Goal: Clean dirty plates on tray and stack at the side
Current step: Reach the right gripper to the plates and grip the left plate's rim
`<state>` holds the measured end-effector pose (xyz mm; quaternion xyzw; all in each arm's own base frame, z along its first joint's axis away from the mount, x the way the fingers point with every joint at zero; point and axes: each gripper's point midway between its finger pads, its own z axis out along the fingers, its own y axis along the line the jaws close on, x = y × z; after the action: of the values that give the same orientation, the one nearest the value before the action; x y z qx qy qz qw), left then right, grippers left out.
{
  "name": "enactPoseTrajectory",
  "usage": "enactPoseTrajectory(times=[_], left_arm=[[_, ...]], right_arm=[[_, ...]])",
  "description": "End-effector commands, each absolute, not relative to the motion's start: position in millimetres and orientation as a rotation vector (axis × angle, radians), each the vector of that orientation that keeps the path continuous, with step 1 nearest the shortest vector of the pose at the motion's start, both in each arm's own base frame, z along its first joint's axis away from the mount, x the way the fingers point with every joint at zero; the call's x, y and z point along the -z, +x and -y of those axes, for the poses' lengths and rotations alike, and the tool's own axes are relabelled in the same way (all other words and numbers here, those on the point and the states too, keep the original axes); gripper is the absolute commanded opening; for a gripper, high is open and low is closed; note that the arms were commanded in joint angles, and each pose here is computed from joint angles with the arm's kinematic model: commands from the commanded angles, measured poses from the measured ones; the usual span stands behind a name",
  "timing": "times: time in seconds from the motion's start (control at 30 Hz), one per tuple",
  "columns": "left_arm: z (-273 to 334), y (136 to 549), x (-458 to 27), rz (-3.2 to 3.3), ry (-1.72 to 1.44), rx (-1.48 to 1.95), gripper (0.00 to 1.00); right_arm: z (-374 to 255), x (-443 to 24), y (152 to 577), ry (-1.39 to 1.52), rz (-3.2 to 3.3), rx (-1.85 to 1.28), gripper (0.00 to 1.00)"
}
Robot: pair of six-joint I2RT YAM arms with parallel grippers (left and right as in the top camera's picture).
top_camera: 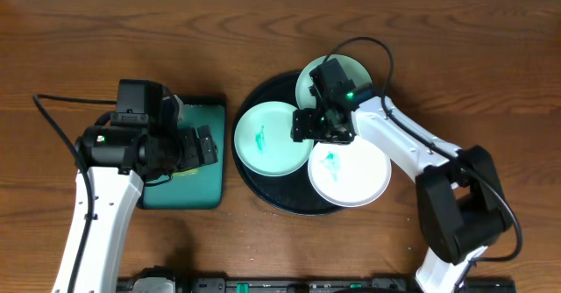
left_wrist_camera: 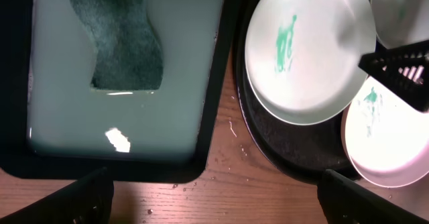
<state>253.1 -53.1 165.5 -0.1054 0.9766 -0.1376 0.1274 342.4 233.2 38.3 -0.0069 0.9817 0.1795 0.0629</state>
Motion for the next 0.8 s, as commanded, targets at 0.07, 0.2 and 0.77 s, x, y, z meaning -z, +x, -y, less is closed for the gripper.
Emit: enactPoseTrajectory(times=[0.07, 0.2, 0.77], left_arm=[[54, 256, -171, -2.826, -0.303, 0.404, 0.97], [54, 256, -171, -2.826, -0.303, 0.404, 0.97], [54, 256, -171, -2.826, -0.302, 0.404, 0.97]], right_arm=[[-251, -24, 343, -0.045, -2.975, -0.651, 0.84], [-253, -23, 349, -0.049, -2.953, -0.66, 0.81], [-233, 13, 334, 0.051, -2.977, -0.557, 0.27]])
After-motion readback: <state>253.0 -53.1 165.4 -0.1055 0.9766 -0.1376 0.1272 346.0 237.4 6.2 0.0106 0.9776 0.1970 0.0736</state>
